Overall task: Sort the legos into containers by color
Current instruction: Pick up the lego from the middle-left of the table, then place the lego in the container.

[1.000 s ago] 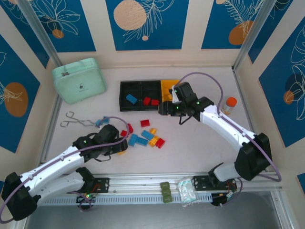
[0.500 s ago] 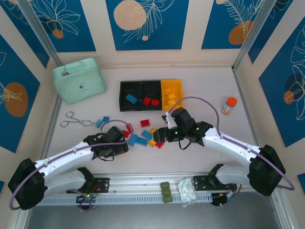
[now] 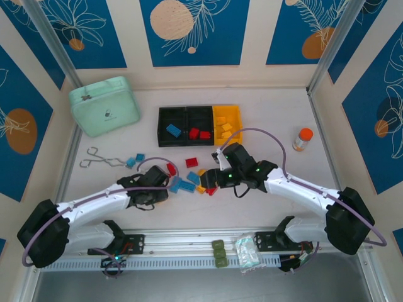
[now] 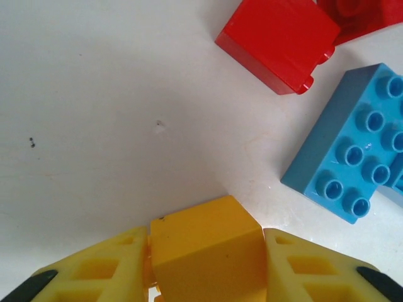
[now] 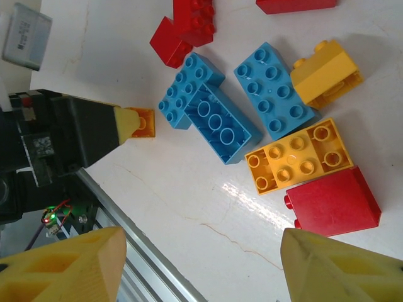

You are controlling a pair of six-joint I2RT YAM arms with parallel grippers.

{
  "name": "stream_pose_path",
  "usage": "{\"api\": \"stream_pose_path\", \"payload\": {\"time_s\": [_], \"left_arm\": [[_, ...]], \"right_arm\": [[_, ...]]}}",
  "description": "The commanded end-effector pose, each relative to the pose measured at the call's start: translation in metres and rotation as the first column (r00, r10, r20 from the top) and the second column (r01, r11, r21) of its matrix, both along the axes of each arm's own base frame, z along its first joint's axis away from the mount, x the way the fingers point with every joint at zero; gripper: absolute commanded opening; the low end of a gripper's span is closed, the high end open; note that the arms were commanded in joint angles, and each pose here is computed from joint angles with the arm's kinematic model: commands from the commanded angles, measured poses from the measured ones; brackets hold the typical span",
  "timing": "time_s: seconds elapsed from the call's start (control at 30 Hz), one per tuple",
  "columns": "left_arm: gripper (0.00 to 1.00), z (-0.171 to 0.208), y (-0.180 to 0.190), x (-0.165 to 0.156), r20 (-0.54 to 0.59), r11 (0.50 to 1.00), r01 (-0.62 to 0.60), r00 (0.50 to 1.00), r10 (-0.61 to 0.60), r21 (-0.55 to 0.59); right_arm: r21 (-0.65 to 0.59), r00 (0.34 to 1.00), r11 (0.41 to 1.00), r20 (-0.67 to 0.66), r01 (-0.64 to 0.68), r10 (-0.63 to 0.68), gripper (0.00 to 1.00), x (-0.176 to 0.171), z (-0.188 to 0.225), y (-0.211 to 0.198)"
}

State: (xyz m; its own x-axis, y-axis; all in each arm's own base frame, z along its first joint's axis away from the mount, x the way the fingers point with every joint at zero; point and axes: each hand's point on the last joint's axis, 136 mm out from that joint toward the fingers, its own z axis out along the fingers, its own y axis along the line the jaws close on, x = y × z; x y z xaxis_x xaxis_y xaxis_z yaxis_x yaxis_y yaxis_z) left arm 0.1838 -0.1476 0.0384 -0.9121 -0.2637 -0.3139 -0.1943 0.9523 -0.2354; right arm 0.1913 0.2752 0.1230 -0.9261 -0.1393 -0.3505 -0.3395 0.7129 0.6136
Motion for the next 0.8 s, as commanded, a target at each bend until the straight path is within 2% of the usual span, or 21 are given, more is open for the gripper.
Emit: {"api": "stream_pose_path", "payload": {"time_s": [0.0, 0.2, 0.37, 0.57, 0.77], "left_arm": [[0.38, 0.001, 0.011, -0.007, 0.004, 0.999, 0.006, 1.0, -0.007, 0.042], [0.39, 0.015, 0.008, -0.004, 0.028, 0.999, 0.028, 0.999, -0.029, 0.026], [0.4, 0.042, -0.01, 0.012, 0.075, 0.996, 0.088, 0.993, -0.089, 0.012], [0.4, 0.068, -0.052, 0.045, 0.123, 0.984, 0.178, 0.977, -0.175, -0.02], [0.41, 0.092, -0.105, 0.087, 0.165, 0.958, 0.286, 0.946, -0.278, -0.026]], "right_arm": [[0.024, 1.0, 1.0, 0.018, -0.002, 0.001, 0.66, 0.005, 0.011, 0.008], [0.022, 0.999, 1.0, 0.029, 0.014, -0.015, 0.65, 0.006, 0.013, 0.006], [0.019, 0.998, 0.999, 0.048, 0.049, -0.05, 0.66, 0.008, 0.017, -0.003], [-0.02, 0.982, 0.983, 0.061, 0.183, -0.181, 0.65, 0.015, 0.013, -0.036], [-0.049, 0.93, 0.929, 0.056, 0.366, -0.364, 0.66, 0.015, 0.007, -0.088]]}}
